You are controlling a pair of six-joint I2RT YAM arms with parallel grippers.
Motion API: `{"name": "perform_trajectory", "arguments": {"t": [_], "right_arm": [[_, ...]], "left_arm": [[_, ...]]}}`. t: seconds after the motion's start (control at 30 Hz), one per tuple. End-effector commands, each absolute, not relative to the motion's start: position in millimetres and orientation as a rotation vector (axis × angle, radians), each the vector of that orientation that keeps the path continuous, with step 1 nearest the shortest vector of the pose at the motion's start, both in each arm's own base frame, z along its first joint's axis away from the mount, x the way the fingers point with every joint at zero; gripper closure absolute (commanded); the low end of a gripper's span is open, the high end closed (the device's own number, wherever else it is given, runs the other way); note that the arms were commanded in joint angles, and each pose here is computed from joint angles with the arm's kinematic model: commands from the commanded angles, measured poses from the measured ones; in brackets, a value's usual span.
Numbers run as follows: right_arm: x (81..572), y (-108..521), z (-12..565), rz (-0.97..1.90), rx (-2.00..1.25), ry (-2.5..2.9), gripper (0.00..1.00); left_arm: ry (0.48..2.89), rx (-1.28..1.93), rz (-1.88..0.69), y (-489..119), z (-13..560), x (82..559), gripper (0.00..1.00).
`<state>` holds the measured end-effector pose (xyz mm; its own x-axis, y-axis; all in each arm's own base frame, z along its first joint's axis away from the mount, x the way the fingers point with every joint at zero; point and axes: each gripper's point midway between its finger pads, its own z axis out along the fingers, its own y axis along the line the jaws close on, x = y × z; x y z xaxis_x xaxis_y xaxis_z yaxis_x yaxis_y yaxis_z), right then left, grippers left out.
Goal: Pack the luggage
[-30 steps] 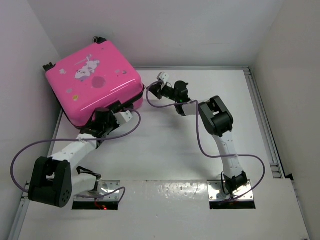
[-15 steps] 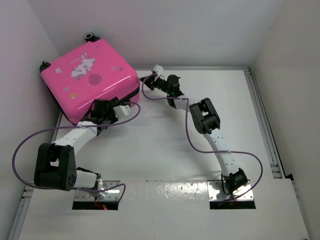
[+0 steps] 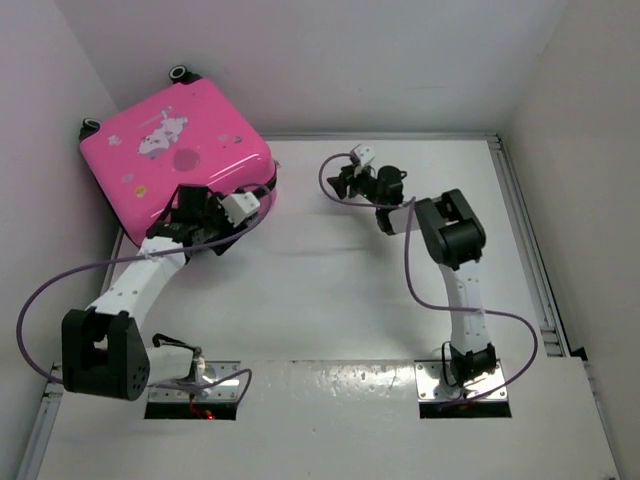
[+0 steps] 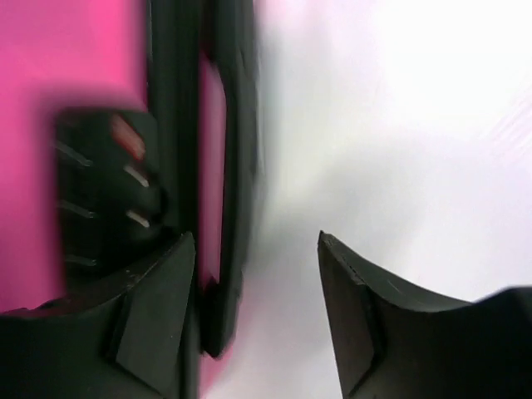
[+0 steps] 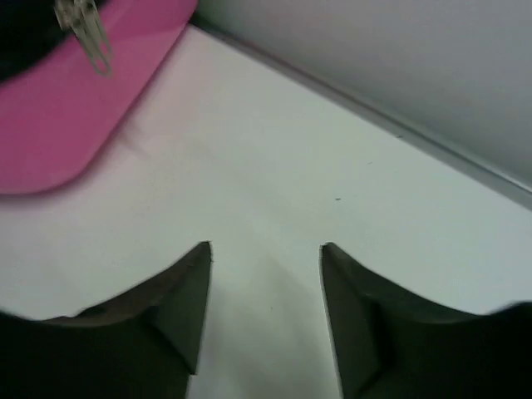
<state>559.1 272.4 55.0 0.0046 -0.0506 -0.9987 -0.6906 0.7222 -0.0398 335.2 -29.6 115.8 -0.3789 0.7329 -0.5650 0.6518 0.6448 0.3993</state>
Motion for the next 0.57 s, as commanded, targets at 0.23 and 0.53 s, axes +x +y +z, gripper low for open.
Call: {"name": "perform_trajectory", "arguments": {"t": [0.23,0.53], "right_arm": [[450.3,225.7,220.6,0.544,-0.662,1.463,0.06],[391.6,133.0,197.2,0.458,-0.456,1.897,0.00]], "left_arm": [[1.843,0.732,-0.233,-143.0,271.5,354.0,0.00],[2.069,0.524,-0.336,-125.8,222.3,355.3,0.00]]}}
